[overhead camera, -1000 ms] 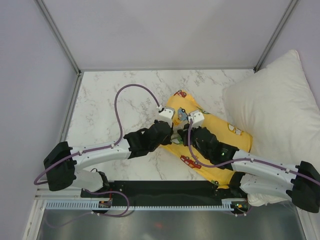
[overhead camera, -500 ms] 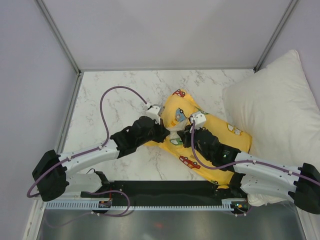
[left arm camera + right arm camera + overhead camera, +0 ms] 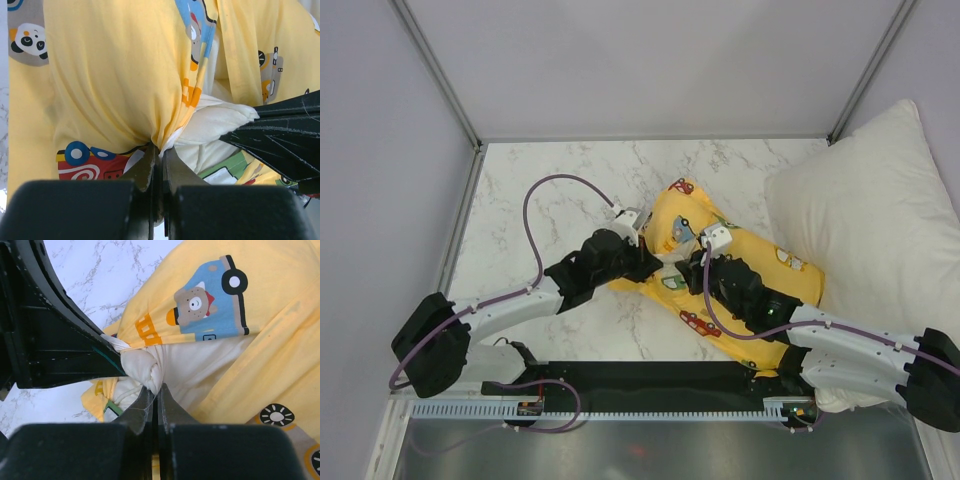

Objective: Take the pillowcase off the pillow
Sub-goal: Expand the opening of the pillowcase

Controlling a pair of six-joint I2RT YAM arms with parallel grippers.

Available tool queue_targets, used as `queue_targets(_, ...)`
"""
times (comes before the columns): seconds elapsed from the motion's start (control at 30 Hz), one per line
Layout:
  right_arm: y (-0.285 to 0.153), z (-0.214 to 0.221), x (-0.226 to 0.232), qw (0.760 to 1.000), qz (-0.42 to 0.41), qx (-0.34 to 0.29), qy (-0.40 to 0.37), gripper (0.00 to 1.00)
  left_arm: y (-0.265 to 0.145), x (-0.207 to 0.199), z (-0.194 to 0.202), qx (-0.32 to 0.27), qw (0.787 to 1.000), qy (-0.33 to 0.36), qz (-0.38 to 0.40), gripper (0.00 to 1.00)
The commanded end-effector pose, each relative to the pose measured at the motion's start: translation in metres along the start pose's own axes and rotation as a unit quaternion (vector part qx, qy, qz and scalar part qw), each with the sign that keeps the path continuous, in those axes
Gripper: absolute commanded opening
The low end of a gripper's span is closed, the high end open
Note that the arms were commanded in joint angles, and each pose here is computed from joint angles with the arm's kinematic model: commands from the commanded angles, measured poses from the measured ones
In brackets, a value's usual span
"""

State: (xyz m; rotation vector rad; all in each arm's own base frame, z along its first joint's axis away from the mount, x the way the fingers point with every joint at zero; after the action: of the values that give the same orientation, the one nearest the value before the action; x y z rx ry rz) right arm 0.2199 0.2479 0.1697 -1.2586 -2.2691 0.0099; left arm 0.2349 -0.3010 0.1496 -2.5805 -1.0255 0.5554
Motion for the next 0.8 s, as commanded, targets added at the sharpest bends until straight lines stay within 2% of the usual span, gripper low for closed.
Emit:
queue_targets(0.0,-0.015,-0.067,0.056,0.987,-0.115,-0.105,0.035,0.00,0.000,0.077,0.062,0.085,0.986,0.017,-0.141,0.02)
queue_targets(0.17,-0.019,-0.076,0.079,0.973,-0.183,-0.126,0.062,0.00,0.002,0.080,0.073,0.077,0.987,-0.003,-0.142,0.02)
queue_targets(0.4,-0.033,-0.093,0.091,0.954,-0.232,-0.167,0.090,0.00,-0.001,0.102,0.102,0.109,0.979,-0.027,-0.170,0.02)
queue_targets(0.47,-0.035,-0.094,0.093,0.952,-0.239,-0.168,0.093,0.00,-0.002,0.107,0.107,0.120,0.975,-0.028,-0.184,0.14)
queue_targets(0.53,-0.036,-0.097,0.095,0.950,-0.243,-0.172,0.096,0.00,-0.001,0.112,0.112,0.133,0.970,-0.031,-0.200,0.15)
queue_targets(0.6,-0.038,-0.100,0.097,0.949,-0.247,-0.173,0.094,0.00,-0.001,0.117,0.115,0.143,0.966,-0.030,-0.214,0.12)
queue_targets(0.63,-0.038,-0.101,0.097,0.949,-0.247,-0.174,0.095,0.00,-0.001,0.117,0.118,0.148,0.965,-0.031,-0.215,0.02)
queue_targets(0.77,-0.038,-0.102,0.099,0.948,-0.250,-0.173,0.094,0.00,-0.002,0.118,0.118,0.147,0.964,-0.034,-0.218,0.02)
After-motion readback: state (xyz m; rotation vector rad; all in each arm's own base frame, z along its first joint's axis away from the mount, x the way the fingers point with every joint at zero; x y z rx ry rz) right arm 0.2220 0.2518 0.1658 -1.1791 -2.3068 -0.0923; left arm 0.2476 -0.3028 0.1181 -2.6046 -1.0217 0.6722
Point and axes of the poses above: each gripper's point midway between its finger pads, its own y axis out along the fingers, its own x axis along the line the jaws close on, z = x × y, the point moved 1 cm from there along -y, back along the fingers, and after that the axes turned 15 degrees about y, right-handed, at the moved point
